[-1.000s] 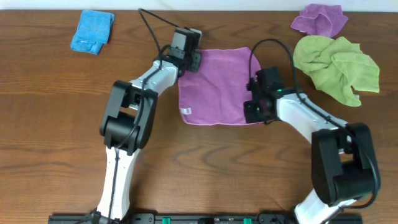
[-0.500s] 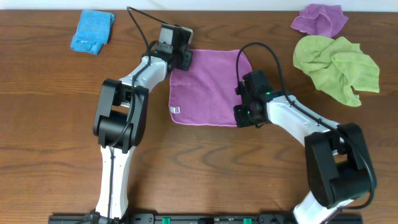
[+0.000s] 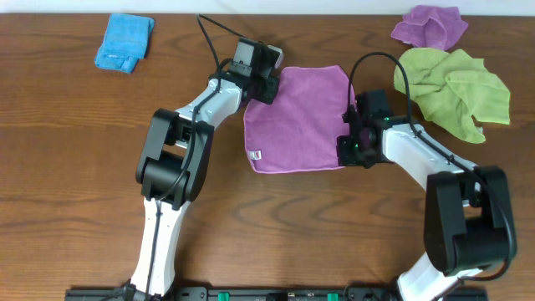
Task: Fold the cloth
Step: 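Pull the purple cloth corners apart with both grippers to flatten it, then release the cloth and move the left gripper to its left edge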
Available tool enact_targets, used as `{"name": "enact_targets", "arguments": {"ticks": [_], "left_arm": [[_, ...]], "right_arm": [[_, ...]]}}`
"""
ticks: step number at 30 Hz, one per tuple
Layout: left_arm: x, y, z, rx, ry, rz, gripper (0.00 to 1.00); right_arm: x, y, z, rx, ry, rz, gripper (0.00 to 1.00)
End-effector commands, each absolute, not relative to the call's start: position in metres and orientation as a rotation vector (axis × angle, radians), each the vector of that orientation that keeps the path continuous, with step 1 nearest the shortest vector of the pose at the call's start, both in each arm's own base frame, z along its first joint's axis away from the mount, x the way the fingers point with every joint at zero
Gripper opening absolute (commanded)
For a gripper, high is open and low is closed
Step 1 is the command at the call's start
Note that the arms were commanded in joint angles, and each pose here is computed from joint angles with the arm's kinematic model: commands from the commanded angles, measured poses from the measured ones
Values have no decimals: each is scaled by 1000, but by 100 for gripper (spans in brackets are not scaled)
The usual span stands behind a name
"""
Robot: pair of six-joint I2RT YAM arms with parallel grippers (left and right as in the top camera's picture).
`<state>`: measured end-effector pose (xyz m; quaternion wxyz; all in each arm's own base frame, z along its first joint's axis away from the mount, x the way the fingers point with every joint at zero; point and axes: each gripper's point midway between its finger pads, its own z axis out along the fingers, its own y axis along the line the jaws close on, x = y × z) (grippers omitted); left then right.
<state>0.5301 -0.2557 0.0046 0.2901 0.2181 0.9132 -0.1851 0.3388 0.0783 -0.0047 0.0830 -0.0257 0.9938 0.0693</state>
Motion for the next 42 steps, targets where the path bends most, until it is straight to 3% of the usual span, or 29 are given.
{"name": "enact_targets", "arguments": {"ticks": [1, 7, 9, 13, 19, 29, 30, 31, 32, 34, 38, 42], "left_arm": [[518, -259, -19, 570, 2496, -520, 6], [542, -262, 43, 552, 2368, -519, 6], [553, -251, 78, 514, 2309, -470, 6], [564, -222, 105, 434, 2288, -339, 6], [562, -195, 104, 385, 2343, -287, 6], [520, -170, 65, 267, 2605, -400, 8], [517, -171, 64, 269, 2615, -458, 11], [515, -173, 65, 272, 2616, -503, 23], [514, -174, 67, 274, 2614, -542, 34], [512, -176, 70, 276, 2608, -617, 42], [499, -176, 68, 270, 2652, -712, 57], [487, -177, 64, 271, 2703, -735, 59]], "right_arm": [[329, 67, -16, -27, 3015, 154, 2], [330, 71, -12, -31, 3006, 190, 2], [329, 71, -12, -30, 3011, 190, 2], [325, 70, -11, -29, 3025, 188, 2], [328, 70, 3, -31, 2988, 193, 2], [335, 71, 25, -40, 2920, 198, 2], [335, 71, 25, -41, 2919, 198, 1], [335, 71, 26, -40, 2918, 199, 3], [335, 71, 26, -40, 2918, 199, 18], [336, 71, 27, -41, 2912, 199, 45], [343, 71, 42, -39, 2873, 204, 64], [348, 68, 58, -27, 2825, 208, 77]]}}
